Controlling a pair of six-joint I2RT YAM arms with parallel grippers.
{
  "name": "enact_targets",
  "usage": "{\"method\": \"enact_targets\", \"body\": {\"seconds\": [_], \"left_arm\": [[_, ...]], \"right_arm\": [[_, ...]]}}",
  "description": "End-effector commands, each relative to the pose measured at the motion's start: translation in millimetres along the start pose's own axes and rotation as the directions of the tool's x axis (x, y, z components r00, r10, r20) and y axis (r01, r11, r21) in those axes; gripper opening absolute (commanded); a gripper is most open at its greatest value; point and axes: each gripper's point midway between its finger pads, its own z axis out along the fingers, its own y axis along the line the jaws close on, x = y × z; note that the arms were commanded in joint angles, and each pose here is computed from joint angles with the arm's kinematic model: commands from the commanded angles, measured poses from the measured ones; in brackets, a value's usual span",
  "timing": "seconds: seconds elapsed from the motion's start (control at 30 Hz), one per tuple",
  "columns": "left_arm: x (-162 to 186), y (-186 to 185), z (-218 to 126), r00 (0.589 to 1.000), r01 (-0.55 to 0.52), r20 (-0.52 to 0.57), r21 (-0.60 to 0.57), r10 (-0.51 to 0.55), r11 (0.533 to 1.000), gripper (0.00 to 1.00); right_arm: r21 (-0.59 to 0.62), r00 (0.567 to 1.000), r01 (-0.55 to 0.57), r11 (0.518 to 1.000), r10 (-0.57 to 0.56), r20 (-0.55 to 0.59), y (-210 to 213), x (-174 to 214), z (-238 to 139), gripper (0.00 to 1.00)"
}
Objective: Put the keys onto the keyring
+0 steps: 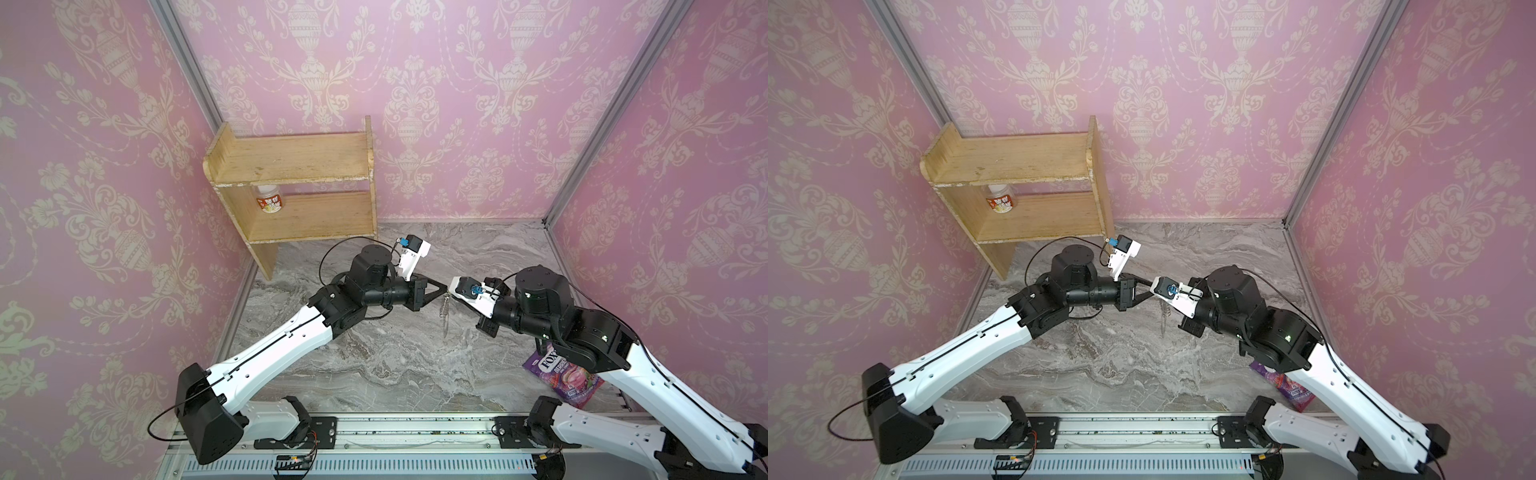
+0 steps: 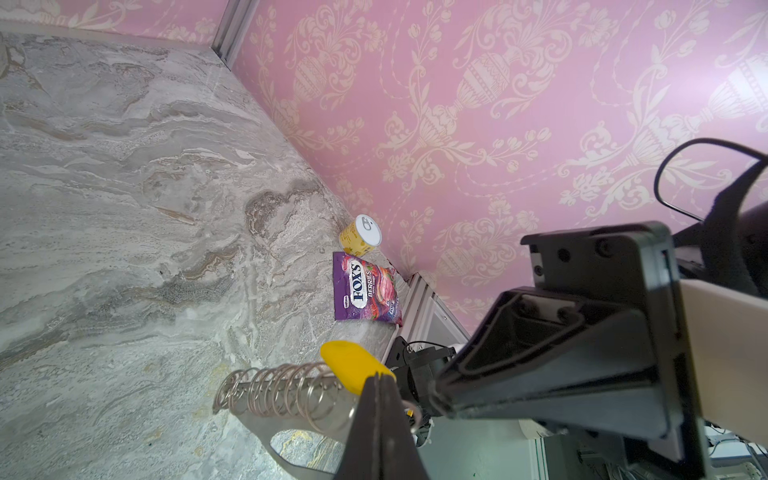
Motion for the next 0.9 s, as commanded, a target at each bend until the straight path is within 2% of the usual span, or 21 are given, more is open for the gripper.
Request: {"method": "enact_targets", "body": {"seconds": [0.0, 0.13, 0.33, 0.37, 0.43, 0.5, 0.63, 0.87], "left_arm": [[1.5, 11.6, 0.2, 0.999, 0.042, 0.018, -0.021, -0.042, 0.999, 0.00], [4.6, 13.0, 5.6, 0.996, 0.082, 0.017, 0.008, -0.082, 0.997, 0.00], [-4.4, 6.8, -4.1, 0.998, 0.042, 0.046, -0.012, -0.042, 0.999, 0.00], [-5.2, 6.3, -4.6, 0.998, 0.040, 0.048, -0.013, -0.040, 0.999, 0.00], [-5.7, 5.0, -5.0, 0.998, 0.047, 0.047, -0.010, -0.047, 0.999, 0.00], [-6.4, 3.1, -4.8, 0.998, 0.055, 0.043, 0.001, -0.055, 0.998, 0.00], [-9.3, 1.3, -7.6, 0.997, 0.067, 0.048, 0.007, -0.067, 0.998, 0.00], [-14.6, -2.2, -12.6, 0.996, 0.060, 0.065, 0.015, -0.061, 0.998, 0.00]], "right_arm": [[0.070, 0.993, -0.063, 0.996, 0.056, 0.100, -13.2, -15.9, -14.2, 0.00], [0.077, 0.990, -0.096, 0.992, 0.087, 0.115, -13.5, -10.8, -13.0, 0.00], [0.037, 0.993, -0.117, 0.992, 0.116, 0.040, -7.2, 4.2, -0.9, 0.00], [0.010, 0.993, -0.115, 0.993, 0.115, 0.027, -1.8, 6.8, 2.5, 0.06], [-0.049, 0.993, -0.115, 0.992, 0.115, 0.000, 9.2, 11.5, 8.5, 0.32], [-0.108, 0.994, -0.112, 0.988, 0.111, -0.017, 19.2, 13.1, 12.0, 0.36], [-0.182, 0.993, -0.109, 0.977, 0.101, -0.052, 33.5, 20.1, 15.7, 0.33], [-0.213, 0.989, -0.135, 0.968, 0.119, -0.088, 39.9, 26.3, 22.8, 0.22]]}}
